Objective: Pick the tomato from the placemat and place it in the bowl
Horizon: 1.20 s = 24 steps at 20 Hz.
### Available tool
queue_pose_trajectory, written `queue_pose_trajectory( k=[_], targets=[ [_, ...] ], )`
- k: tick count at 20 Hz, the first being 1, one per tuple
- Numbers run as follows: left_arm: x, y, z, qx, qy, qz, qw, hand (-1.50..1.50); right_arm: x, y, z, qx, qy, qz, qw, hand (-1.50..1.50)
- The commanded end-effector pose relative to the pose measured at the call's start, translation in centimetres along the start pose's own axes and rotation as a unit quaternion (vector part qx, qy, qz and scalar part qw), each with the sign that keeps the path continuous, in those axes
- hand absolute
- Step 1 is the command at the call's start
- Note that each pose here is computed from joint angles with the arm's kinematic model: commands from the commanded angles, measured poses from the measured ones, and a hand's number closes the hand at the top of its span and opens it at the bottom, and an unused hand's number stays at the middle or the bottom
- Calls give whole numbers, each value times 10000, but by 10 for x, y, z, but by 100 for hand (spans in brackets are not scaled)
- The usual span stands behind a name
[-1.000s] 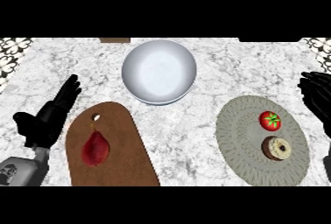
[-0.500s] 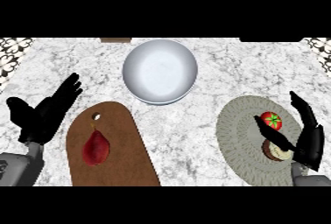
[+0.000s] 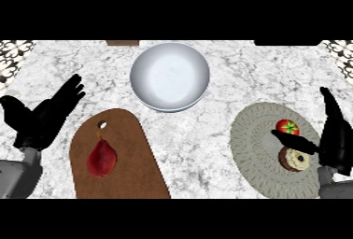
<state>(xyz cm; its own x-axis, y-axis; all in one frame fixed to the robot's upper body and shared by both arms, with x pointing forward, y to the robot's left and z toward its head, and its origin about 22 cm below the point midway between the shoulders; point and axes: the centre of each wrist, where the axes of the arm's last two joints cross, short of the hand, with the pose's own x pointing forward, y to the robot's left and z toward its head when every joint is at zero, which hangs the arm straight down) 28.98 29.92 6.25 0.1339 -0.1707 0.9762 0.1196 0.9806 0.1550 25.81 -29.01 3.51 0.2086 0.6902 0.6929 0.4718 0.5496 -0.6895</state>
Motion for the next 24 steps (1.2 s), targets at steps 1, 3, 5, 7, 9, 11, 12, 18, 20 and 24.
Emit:
queue_pose_trajectory(
  k=[1, 3, 5, 7, 9, 11, 12, 18, 20, 24],
  targets=[
    [11, 3, -3, 58, 1, 19, 10000, 0, 26, -16, -10, 458, 593, 866, 9934, -150],
    [7, -1, -3, -23, -14, -39, 10000, 0, 50, -22, -28, 755, 805, 1233, 9862, -150],
    [-3, -6, -2, -141, 40, 59, 9999, 0, 77, -18, -25, 1064, 913, 1508, 9786, -150],
    [-4, -7, -3, -43, -32, -7, 10000, 0, 98, -24, -30, 1261, 1149, 1606, 9722, -150],
    [4, 5, -7, -115, -23, 61, 9999, 0, 137, -30, -37, 1382, 1164, 1640, 9698, -150],
    [3, -6, -8, -55, 27, 15, 10000, 0, 142, -20, -38, 1661, 1360, 1823, 9595, -150],
    [13, 2, -14, -43, 0, -45, 10000, 0, 149, -18, -45, 1698, 1367, 1866, 9579, -150],
    [7, 3, -2, -29, -57, 76, 10000, 0, 159, -11, -63, 2126, 1881, 2323, 9303, -150],
    [2, -2, -5, -75, -8, 74, 9999, 0, 153, -7, -47, 2193, 1962, 2471, 9232, -150],
    [2, 6, -6, 22, 1, 52, 10000, 0, 154, -10, -53, 2328, 2051, 2456, 9184, -150]
  ],
)
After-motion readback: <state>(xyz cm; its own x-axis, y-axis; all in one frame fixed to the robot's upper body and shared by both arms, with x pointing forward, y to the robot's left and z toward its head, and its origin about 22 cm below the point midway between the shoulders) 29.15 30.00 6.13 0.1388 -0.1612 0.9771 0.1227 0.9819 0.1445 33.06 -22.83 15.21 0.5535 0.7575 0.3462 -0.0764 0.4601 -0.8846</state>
